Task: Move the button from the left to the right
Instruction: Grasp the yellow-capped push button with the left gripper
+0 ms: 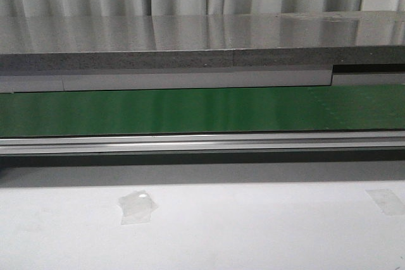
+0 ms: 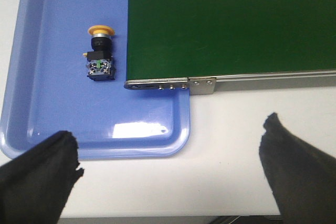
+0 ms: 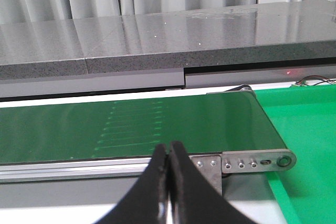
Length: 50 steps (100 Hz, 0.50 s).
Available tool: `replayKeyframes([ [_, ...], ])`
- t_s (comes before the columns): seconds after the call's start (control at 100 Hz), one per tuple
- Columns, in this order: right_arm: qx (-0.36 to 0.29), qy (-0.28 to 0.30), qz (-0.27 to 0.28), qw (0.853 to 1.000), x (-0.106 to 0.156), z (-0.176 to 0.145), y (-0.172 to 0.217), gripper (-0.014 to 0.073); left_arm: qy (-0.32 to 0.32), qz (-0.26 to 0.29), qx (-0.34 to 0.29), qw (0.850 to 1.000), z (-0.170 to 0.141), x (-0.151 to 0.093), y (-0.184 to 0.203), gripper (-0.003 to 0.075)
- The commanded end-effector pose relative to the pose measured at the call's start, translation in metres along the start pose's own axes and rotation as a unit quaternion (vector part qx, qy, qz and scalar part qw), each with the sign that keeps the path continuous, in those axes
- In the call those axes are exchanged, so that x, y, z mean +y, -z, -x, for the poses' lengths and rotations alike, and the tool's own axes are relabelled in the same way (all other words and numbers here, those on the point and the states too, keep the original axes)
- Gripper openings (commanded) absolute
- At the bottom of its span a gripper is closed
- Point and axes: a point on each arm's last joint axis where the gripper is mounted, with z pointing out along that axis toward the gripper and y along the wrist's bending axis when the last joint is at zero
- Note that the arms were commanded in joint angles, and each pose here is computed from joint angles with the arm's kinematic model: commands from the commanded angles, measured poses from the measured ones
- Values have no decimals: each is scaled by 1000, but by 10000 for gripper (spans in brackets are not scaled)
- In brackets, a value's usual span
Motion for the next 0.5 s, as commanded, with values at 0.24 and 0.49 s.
replayKeyframes([
  [0.24, -57, 5, 5, 998, 1, 14, 3, -68, 39, 30, -75, 996, 21, 10, 8, 638],
  [0.49, -57, 5, 5, 998, 1, 14, 3, -68, 99, 95, -59, 989, 53, 48, -13, 638],
])
